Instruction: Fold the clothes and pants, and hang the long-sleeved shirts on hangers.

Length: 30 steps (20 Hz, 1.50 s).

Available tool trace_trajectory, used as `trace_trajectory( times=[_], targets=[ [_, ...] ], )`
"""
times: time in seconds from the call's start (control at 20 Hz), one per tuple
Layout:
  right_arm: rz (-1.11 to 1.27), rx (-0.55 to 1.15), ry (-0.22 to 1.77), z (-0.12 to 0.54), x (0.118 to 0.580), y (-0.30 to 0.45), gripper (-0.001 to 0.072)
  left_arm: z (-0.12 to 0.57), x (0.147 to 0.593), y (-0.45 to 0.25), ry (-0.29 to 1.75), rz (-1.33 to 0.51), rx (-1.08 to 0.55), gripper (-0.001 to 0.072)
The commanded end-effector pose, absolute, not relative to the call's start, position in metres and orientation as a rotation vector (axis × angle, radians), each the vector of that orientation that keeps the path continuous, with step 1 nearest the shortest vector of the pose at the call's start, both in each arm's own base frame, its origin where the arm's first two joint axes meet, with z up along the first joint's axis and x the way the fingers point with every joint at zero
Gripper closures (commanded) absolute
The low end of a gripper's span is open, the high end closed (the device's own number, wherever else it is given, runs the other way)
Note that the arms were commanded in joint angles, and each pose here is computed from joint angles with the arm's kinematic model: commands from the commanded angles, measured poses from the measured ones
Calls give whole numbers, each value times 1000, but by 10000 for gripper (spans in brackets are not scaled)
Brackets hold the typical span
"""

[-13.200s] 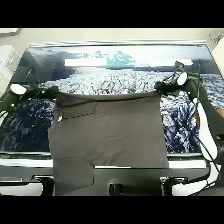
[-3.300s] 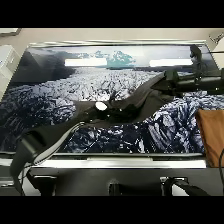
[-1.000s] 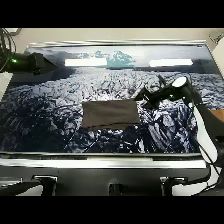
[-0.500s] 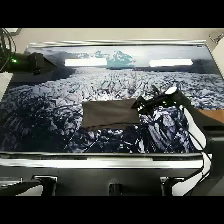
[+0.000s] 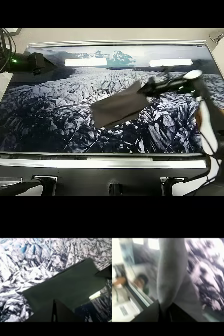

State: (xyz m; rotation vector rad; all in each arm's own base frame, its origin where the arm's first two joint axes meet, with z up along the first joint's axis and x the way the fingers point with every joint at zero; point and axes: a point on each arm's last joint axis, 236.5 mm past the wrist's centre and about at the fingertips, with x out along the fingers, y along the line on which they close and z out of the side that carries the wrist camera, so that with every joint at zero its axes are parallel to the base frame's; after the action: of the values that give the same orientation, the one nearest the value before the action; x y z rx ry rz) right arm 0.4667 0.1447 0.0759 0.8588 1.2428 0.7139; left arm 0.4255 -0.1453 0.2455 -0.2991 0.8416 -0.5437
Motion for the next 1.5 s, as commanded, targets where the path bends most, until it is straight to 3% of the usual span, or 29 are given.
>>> trace_trajectory(
  times=[0.0,0.2,0.5,0.9,1.15,1.45],
  targets=[
    [594,906,1064,153,481,69,666,245,426,-145,841,-544,-296,680],
    [276,977,900,178,471,-67,666,245,426,-145,841,-544,-296,680],
    [-95,1089,693,189,416,-227,666,245,426,-145,841,-544,-298,680],
    [-328,1228,526,197,368,-312,666,245,426,-145,842,-543,-301,679],
    [-528,1266,627,166,333,-328,665,245,426,-145,846,-539,-310,679],
    [-891,1155,916,120,242,-334,661,246,426,-145,845,-538,-310,679]
  ],
)
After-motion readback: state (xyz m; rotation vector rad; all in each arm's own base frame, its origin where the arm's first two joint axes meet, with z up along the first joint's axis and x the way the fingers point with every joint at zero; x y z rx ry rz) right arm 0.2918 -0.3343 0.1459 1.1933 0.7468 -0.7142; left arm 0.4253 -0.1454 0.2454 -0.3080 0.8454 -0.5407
